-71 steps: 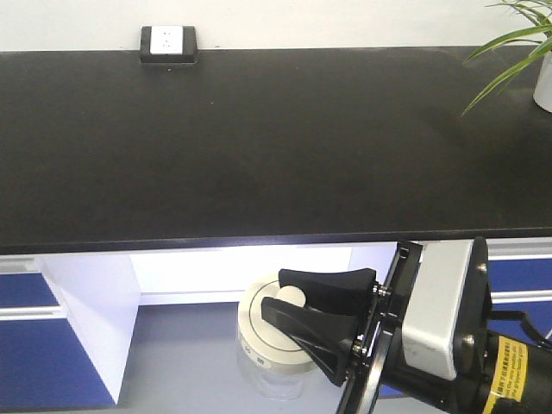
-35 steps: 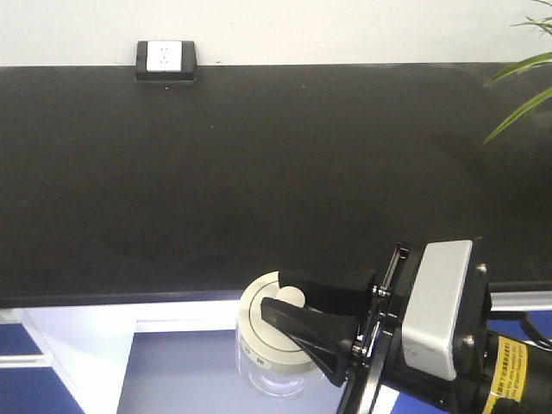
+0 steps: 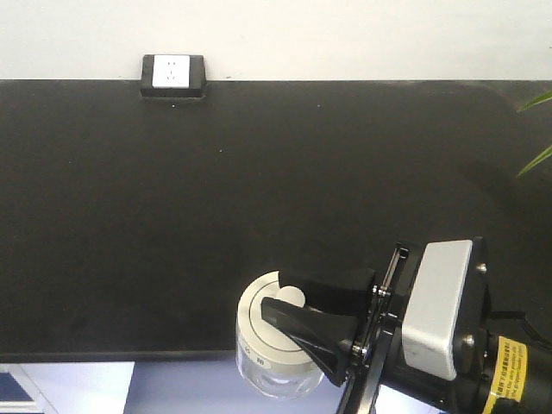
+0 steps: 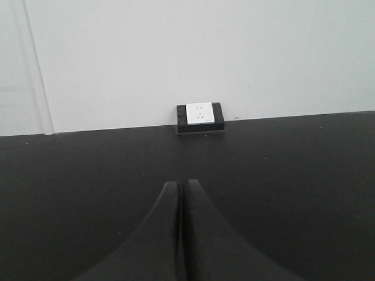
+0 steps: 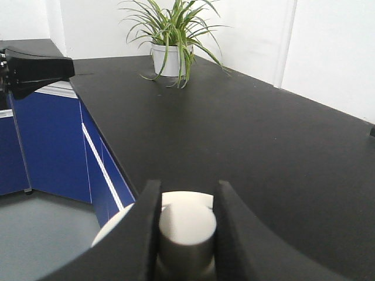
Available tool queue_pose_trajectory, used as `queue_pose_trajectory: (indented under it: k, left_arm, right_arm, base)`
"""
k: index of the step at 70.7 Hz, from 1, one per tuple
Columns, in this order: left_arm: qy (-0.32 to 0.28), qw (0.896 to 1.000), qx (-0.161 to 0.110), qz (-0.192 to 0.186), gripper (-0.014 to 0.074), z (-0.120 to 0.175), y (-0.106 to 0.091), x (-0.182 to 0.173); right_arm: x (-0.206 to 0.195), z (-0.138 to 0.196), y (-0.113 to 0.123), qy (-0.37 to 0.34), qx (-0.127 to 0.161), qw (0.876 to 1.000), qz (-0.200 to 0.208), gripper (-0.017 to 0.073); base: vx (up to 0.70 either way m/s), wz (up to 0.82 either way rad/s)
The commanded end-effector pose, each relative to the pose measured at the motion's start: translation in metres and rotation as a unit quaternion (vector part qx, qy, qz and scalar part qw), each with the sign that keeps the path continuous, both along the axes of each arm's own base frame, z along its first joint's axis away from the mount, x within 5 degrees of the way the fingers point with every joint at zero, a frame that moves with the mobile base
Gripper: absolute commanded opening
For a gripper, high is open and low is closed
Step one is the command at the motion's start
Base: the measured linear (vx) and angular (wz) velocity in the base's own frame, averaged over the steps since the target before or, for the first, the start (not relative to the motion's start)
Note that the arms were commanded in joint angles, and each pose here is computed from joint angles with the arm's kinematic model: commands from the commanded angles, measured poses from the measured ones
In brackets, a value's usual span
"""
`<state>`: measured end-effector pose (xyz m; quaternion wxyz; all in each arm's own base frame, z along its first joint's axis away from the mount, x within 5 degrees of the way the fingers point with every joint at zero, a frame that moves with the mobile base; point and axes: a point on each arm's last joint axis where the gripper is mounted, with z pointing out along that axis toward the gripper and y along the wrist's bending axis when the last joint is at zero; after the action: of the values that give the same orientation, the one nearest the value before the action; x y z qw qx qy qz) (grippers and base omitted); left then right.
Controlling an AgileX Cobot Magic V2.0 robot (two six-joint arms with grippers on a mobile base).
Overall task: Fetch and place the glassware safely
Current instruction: 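Hold the jar in the right gripper while facing the black benchtop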
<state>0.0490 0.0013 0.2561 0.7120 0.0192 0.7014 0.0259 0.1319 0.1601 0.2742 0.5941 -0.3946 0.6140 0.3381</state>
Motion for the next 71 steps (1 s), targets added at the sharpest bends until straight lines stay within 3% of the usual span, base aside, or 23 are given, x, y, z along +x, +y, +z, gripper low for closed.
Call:
queue_pose_trajectory:
  k: [1,71]
  left_arm:
    - [-0.042,0.999,-0.009,-0.007,-0.0007,0.0144,-0.0009,-0.0012]
    - [-0.042,0.999,-0.009,-0.007,-0.0007,0.0144,-0.0009,-0.0012]
  right_arm:
    - [-0.0029,0.0223,0.0024,-0.029,0.059,0.998,0.02,-0.0003]
    - [-0.0029,0.0223,0.0024,-0.029,0.059,0.998,0.02,-0.0003]
  base:
    - [0.19,0.06]
    - [0.1,0.02]
